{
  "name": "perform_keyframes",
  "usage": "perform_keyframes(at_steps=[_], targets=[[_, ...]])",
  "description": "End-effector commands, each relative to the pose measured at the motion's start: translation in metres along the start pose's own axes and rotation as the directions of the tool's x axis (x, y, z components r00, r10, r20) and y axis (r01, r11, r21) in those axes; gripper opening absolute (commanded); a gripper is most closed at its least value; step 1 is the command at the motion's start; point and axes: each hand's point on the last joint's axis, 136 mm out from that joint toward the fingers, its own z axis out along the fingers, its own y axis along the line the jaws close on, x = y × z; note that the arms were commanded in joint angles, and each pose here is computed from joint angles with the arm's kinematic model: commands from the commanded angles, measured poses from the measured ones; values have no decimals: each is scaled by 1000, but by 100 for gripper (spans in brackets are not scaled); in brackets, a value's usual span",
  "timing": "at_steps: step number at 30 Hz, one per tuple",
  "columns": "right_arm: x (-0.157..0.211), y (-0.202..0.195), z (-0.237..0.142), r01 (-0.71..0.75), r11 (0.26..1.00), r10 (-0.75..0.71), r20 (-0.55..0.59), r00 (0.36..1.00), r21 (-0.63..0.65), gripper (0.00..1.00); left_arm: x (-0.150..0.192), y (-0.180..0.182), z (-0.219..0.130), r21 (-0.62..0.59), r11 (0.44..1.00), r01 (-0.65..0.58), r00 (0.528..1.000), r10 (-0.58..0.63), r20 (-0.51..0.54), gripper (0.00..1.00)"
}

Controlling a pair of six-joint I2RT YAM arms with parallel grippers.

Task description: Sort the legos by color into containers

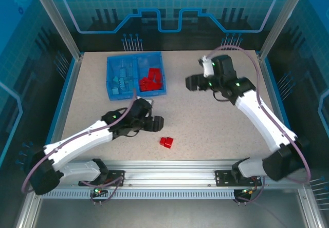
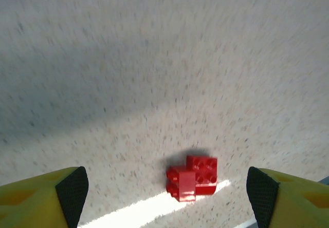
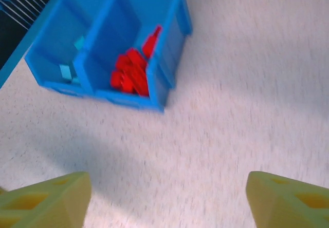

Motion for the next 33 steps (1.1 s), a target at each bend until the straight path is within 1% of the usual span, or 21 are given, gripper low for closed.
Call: perform_keyframes(at_steps=[1,2,4,6,8,12,17,21,28,30,33], targets=[[46,-12,-3,-94,995,93,-99,991,-8,88,30,0,22,-41,994,101,990,-104,-92,84],[52,-14,-5,-103,995,102,-106,989,-5,92,36,-5,29,-18,996,91,988,-93,-120,83],[59,-17,-7,-116,993,115,-114,987,-5,96,45,-17,42,37,998,59,982,-51,-179,83],[63,-17,-4,-126,992,124,-135,983,-11,97,55,-24,55,56,998,24,967,-9,-253,82],[66,-17,0,-138,990,135,-156,979,-12,97,63,-24,66,38,999,5,952,7,-305,81],[71,-17,5,-154,988,149,-168,974,-16,97,68,-20,80,22,1000,4,949,4,-316,75],[73,-19,7,-173,985,170,-174,970,-4,96,77,-16,92,-10,1000,12,935,-15,-355,62],[73,-20,6,-171,985,169,-173,970,1,95,79,-10,92,-32,999,14,936,-25,-351,54],[74,-20,5,-185,983,183,-177,967,6,95,89,14,88,-129,991,-35,926,-16,-377,46],[74,-19,5,-183,983,181,-180,967,2,95,91,14,87,-122,992,-34,925,-15,-380,43],[74,-19,5,-186,983,184,-188,965,5,95,93,5,85,-60,998,-17,925,-7,-381,42]])
